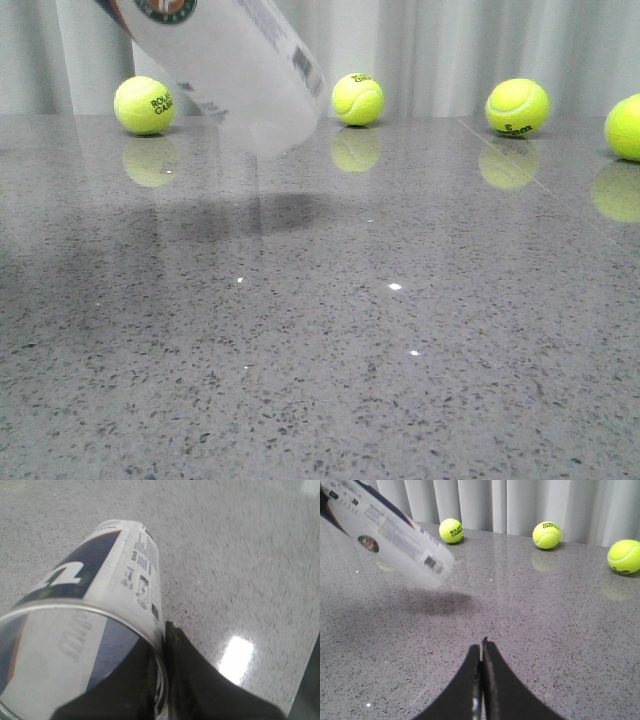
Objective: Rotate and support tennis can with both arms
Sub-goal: 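Tilt the can upright with the left gripper and stand it on the table, then open the left gripper and lift it off the upright can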
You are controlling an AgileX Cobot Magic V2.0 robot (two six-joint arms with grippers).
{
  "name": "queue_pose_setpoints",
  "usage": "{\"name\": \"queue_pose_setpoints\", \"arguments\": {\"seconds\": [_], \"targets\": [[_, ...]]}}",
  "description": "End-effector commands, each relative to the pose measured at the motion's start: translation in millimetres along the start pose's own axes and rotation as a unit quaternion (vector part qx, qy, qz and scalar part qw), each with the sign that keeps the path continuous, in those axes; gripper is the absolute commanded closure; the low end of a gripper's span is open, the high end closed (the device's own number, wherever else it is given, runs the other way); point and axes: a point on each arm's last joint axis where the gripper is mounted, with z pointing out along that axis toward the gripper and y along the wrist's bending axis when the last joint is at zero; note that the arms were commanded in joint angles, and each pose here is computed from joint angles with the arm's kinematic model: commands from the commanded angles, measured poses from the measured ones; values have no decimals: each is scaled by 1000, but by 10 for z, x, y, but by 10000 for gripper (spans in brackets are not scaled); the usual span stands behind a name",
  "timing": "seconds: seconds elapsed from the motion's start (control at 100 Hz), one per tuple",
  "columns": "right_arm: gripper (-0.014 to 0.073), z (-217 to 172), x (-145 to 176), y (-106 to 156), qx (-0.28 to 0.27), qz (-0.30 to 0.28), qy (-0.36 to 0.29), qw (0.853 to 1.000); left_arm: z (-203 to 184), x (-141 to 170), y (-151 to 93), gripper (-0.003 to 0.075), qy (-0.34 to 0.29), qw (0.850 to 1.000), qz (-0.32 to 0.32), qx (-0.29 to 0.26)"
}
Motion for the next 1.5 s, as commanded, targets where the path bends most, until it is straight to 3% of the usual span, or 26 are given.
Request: {"name": "queue_pose_setpoints", "arguments": {"seconds": [0.0,0.18,0.57,0.69,0.88,0.95,1.1,1.49], "targets": [[665,-14,-126,-2,7,-4,-41,999,-54,-86,-115,739,7,1000,22,-9],[665,-14,-126,-2,7,-4,-41,999,108,-158,-198,739,33,998,56,-6],[665,-14,-126,-2,7,-4,-41,999,236,-260,-143,729,38,998,56,-2],[665,-14,-126,-2,7,-4,-41,999,207,-290,-134,619,27,998,57,-7],[665,-14,-126,-2,7,-4,-41,999,197,-338,-106,294,3,998,56,-22],[665,-14,-126,-2,7,-4,-41,999,196,-368,-91,230,-13,998,57,-31],[665,-14,-126,-2,7,-4,-41,999,228,-453,-43,225,-44,996,59,-50],[665,-14,-126,-2,7,-4,-41,999,538,-795,173,225,-28,996,63,-49]]}}
